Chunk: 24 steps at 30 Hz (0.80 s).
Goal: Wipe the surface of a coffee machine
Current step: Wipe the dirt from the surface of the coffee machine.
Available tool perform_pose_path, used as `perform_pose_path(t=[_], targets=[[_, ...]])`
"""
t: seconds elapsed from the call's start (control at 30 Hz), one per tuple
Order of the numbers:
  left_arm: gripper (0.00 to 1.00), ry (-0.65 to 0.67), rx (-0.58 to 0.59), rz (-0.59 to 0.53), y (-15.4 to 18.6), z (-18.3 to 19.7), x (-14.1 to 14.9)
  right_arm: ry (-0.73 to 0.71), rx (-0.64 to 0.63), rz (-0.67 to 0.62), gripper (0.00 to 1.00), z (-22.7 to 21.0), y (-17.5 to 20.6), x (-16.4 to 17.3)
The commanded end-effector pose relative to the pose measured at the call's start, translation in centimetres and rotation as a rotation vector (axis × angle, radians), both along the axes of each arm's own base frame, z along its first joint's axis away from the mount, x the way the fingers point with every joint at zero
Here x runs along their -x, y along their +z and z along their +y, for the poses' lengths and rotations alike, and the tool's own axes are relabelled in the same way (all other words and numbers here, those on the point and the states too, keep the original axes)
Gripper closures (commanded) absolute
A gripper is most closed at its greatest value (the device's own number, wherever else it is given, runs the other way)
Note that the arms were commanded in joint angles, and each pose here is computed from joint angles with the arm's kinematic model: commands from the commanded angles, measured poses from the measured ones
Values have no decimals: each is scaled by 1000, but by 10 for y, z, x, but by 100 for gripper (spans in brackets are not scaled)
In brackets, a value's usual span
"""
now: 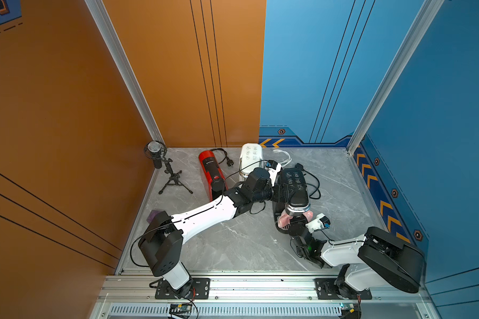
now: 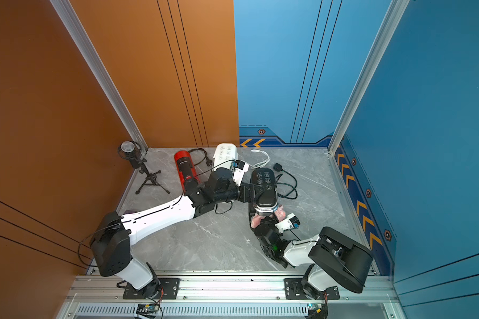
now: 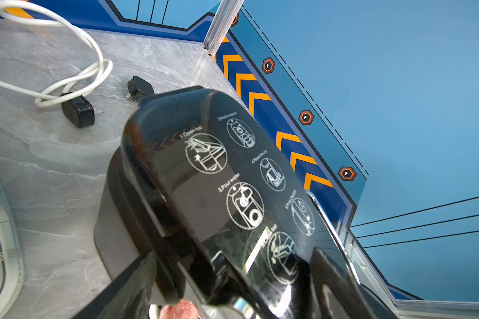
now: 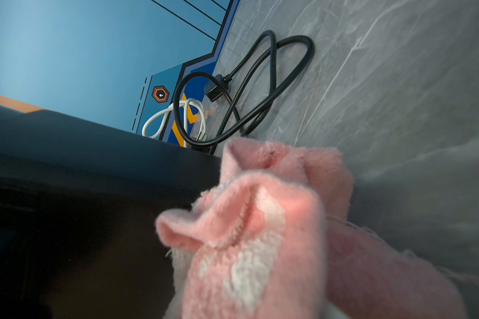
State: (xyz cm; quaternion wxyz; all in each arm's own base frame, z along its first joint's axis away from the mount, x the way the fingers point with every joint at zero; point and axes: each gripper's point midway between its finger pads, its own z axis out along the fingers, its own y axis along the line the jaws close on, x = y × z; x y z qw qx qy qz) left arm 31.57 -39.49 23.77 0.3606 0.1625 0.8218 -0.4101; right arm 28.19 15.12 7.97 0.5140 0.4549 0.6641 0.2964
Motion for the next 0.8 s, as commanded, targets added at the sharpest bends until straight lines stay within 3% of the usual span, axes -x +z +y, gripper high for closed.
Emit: perform_pose_path(t=[0.0, 0.2, 0.47, 0.77], targets=[[12, -2, -266, 186, -98, 31, 18, 123, -130, -23, 100, 57, 23, -10], [13, -7, -261, 187, -96, 30, 20, 104, -134, -30, 100, 59, 16, -15], [13, 0, -276, 203, -105, 32, 21, 27, -97, -3, 100, 22, 2, -13], [13, 15, -275, 201, -104, 40, 20, -28, -24, 8, 100, -25, 13, -12]])
